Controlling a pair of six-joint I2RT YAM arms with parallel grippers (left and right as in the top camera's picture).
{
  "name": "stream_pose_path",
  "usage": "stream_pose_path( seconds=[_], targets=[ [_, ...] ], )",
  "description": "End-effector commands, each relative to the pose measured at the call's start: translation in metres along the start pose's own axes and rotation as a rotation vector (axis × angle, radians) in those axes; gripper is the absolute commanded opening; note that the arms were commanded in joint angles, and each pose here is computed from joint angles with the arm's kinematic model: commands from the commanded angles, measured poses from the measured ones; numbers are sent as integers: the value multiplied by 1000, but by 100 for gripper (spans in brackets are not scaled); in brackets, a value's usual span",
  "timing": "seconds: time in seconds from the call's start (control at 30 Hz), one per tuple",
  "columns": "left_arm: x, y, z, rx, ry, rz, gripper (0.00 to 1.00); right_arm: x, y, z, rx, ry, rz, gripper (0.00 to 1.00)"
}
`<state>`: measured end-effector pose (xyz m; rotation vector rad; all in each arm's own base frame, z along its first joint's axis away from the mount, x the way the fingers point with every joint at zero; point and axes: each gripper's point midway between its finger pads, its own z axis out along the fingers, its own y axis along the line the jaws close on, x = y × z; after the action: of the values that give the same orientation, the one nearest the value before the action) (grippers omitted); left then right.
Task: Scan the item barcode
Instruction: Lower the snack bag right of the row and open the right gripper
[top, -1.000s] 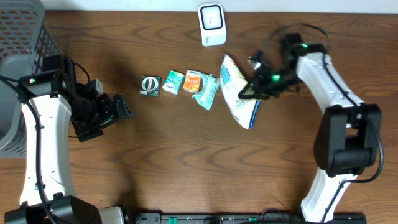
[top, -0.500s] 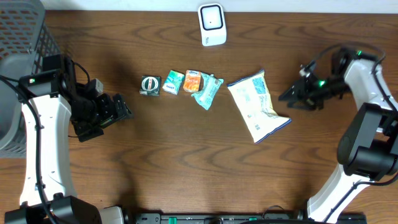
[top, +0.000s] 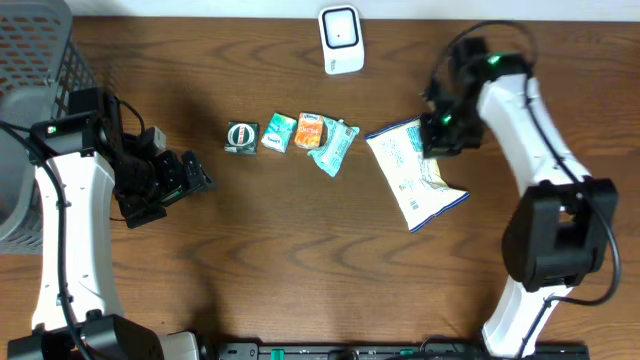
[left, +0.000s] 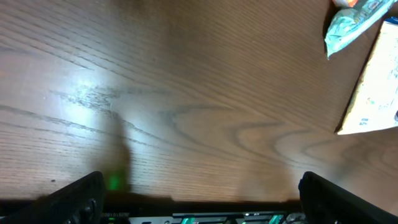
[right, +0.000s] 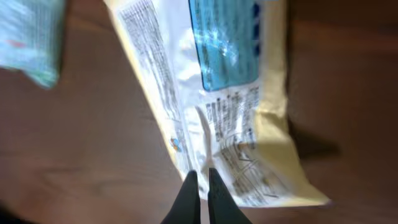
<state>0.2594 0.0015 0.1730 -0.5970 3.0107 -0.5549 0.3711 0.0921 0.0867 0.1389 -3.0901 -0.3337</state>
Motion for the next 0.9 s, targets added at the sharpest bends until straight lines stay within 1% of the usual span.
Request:
stream_pose_path(
  seconds=[0.0,0.03,0.07,0.1,0.13,0.17,0.27,0.37,0.4,0.43,0.53,0.67,0.73,0.8,0.83,0.87],
  targets=[
    [1,0,0,-3,2,-5,98,15,0,34,62,29,28,1],
    [1,0,0,-3,2,-5,98,17,-2,42,77,29,39,1],
    [1,0,0,-3,2,-4,98,21,-12,53,132,25,71,1],
    [1,0,0,-3,2,-5,98,23,-21,57,177,23,89,1],
    [1,0,0,-3,2,-5,98,26,-38,57,268,15,129,1],
    [1,0,0,-3,2,-4,98,27,-45,55,307,14,144,1],
    [1,0,0,-3,2,-4,98,28,-50,39,330,32,156,1],
    [1,0,0,-3,2,-5,98,26,-45,11,333,49,159,1],
    [1,0,0,-3,2,-5,98,31,-41,-3,337,77,152,3],
    [1,0,0,-3,2,-4,98,36,-39,-8,340,98,146,4],
    [1,0,0,-3,2,-4,98,60,-41,-10,354,203,137,5],
    [1,0,0,-3,2,-5,98,84,-46,5,363,291,144,4],
    [1,0,0,-3,2,-4,98,94,-48,26,349,310,147,3],
    [1,0,0,-3,2,-4,98,96,-41,51,273,297,158,1],
    [1,0,0,-3,2,-5,98,95,-38,56,253,288,160,1],
    [1,0,0,-3,2,-4,98,91,-26,71,170,260,164,1]
  ],
)
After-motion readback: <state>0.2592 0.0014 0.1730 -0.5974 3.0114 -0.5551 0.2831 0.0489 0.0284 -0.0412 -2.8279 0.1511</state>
